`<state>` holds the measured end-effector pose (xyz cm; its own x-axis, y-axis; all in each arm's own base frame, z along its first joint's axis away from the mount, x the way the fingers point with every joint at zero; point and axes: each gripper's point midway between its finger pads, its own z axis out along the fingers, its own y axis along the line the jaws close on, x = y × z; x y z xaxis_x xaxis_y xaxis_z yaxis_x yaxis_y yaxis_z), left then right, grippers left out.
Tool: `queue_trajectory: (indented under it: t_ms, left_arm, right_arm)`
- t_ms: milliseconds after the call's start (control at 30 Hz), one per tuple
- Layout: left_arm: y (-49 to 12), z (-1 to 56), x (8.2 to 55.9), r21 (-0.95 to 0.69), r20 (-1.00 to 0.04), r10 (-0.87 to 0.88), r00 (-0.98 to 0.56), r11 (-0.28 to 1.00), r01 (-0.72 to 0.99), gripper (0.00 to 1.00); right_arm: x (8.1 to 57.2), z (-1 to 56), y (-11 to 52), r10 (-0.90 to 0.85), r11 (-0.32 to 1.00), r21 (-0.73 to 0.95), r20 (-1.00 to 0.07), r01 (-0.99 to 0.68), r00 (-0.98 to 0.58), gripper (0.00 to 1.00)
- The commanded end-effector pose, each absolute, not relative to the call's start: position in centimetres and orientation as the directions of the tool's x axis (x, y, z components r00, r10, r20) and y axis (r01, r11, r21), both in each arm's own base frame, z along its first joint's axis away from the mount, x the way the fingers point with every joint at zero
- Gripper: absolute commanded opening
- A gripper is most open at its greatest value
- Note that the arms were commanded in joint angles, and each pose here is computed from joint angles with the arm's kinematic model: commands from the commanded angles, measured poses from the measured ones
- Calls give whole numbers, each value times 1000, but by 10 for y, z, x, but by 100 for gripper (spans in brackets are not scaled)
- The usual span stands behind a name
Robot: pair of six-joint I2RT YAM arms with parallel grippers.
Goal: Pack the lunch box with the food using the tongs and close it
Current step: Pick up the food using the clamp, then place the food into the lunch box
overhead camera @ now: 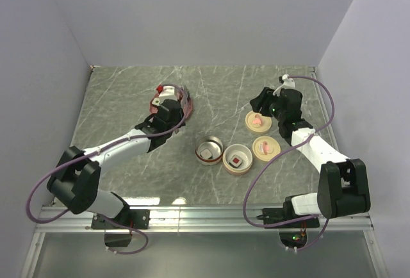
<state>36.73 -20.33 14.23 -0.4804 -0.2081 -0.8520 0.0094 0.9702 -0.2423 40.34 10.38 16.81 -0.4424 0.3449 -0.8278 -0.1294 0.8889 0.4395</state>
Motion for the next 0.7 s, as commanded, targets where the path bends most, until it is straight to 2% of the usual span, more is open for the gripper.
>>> queue_trajectory:
  t_ms: [0,233,667]
  left_arm:
    - [-208,165,365,-278,-869,-224,-441,959,61,16]
    - [-208,181,347,-289,-883,-219,-414,950,115,15]
    - [-230,178,271,-265,-881,-134,-454,934,240,15]
  right_arm:
    - [406,183,102,352,885,439,-849,-154,-394,59]
    - [407,184,101,355,886,439,-849,-148,-392,59]
    - [412,184,100,355,889,436,-849,-139,-391,59]
